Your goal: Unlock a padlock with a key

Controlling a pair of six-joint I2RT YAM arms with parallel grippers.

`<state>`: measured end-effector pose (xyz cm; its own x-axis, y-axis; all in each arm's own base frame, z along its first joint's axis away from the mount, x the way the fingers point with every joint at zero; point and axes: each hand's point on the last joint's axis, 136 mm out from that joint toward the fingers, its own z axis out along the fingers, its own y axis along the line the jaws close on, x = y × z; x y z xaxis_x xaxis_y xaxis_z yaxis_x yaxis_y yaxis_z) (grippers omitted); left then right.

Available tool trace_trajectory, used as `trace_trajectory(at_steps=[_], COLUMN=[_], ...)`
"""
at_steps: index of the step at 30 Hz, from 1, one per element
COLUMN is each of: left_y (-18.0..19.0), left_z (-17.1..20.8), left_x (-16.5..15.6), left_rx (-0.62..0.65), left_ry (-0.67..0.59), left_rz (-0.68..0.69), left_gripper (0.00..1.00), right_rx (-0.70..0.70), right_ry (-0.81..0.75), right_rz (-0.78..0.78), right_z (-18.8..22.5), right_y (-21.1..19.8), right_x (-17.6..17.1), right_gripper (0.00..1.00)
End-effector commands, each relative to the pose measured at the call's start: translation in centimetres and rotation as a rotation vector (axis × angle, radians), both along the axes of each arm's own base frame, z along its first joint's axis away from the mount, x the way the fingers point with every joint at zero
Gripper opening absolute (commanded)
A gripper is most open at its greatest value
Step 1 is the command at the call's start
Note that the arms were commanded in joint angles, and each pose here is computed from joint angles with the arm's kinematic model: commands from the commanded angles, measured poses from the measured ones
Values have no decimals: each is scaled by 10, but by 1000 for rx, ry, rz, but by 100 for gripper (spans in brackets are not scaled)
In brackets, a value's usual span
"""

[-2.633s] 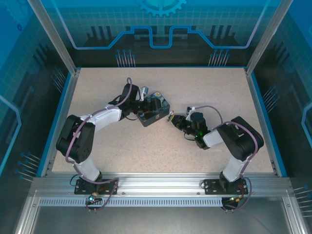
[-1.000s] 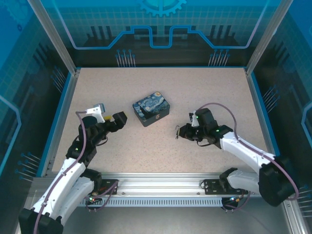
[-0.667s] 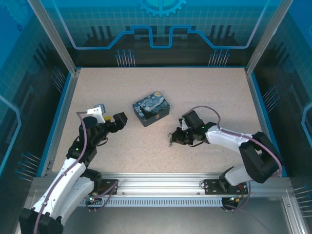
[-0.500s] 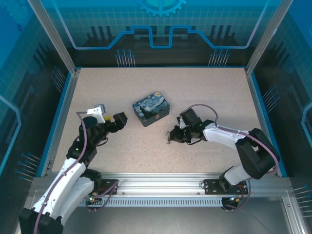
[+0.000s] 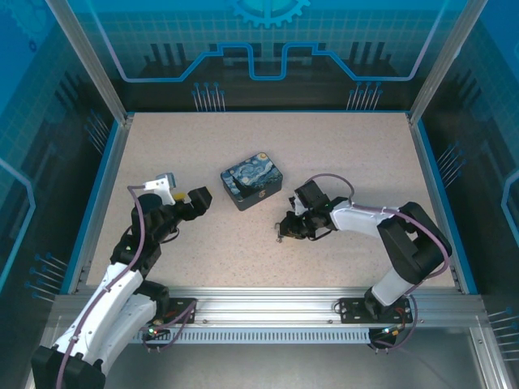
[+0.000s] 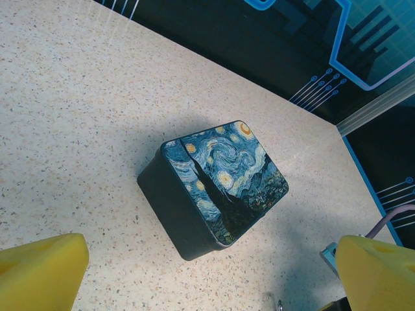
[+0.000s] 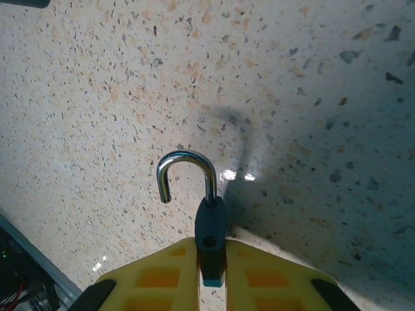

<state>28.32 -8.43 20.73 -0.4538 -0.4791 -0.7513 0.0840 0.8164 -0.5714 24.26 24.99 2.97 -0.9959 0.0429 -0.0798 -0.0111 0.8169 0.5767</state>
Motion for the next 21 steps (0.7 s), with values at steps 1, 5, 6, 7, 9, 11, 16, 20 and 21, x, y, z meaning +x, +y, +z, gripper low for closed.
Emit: trace_trajectory(at_steps=[1,5,6,7,9,11,16,20,21], left_y=[6,6,6,7,6,7,10,16,18], left_z=[5,6,7,9,12,16,25,25,25], left_x=[1,1,1,0,0,-1,-2,0,0], left_rx=[30,36,39,40,48,55,73,86,89], left_ry=[-18,-17,-18,-17,-18,-20,-21,-20,-19], left_rz=[13,14,14,14,9,8,20,52,66], left_gripper=[99,99,99,99,99,99,99,99,99], right_rx=[12,8,8,6,0,-4,-40,-84,-109], right_ry=[9,-4,-10,-20,-50,-96,-236,-340,-367], right_rz=[37,37,36,34,25,15,-70,-167,-191], right_z=[0,1,2,5,12,24,54,76,82], right_y=[2,-1,-2,-4,-9,-15,-47,-83,-94], right_x=[0,2,4,5,9,13,26,36,38], right_gripper=[18,23,24,28,32,36,47,55,57])
